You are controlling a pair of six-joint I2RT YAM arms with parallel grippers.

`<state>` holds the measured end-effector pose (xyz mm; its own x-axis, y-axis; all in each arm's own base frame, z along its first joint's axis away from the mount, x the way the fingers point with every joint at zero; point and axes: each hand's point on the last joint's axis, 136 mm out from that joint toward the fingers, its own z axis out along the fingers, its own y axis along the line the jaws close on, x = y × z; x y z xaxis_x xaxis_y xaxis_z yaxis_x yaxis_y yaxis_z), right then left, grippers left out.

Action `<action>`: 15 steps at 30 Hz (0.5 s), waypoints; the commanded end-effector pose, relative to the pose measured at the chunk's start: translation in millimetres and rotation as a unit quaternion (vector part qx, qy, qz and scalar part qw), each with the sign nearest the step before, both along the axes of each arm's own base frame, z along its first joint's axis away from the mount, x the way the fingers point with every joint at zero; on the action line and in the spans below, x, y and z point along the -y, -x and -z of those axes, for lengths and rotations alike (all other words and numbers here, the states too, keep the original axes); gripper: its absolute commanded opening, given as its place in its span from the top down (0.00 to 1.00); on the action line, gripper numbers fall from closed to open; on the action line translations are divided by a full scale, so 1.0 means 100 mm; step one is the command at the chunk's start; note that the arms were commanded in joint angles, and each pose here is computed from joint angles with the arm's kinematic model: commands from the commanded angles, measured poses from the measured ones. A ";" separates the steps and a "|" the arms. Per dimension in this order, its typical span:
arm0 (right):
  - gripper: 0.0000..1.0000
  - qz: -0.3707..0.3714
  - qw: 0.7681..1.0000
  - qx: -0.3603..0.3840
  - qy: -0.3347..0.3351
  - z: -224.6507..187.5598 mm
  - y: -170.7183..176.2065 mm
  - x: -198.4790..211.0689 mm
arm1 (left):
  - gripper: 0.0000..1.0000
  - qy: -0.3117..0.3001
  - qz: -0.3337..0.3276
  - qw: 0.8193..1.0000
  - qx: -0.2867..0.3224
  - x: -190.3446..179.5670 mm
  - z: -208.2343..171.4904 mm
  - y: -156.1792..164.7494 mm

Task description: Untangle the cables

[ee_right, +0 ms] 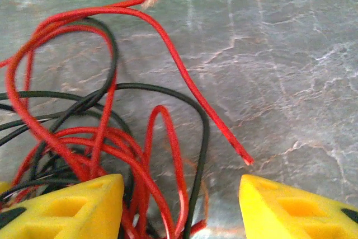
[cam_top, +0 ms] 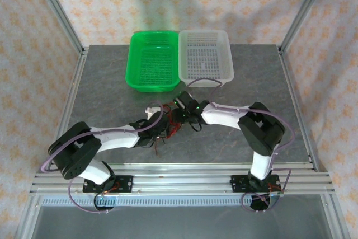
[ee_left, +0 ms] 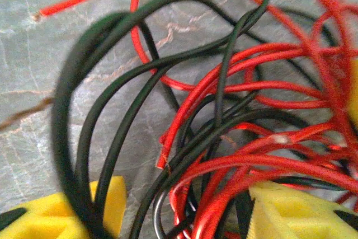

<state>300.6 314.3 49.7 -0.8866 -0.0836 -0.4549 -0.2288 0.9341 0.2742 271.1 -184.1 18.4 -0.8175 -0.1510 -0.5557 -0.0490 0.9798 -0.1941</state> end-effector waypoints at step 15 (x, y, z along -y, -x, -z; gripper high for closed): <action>0.44 -0.006 0.999 -0.020 0.048 0.36 -0.02 -0.05 | 0.47 -0.019 -0.019 1.000 0.010 -0.12 0.08 -0.04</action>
<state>303.7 324.3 28.7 -0.8978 -0.1072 -0.4272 -0.2305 0.9409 0.2483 274.5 -184.0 18.8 -0.8073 -0.1562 -0.5691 -0.0539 0.9798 -0.1926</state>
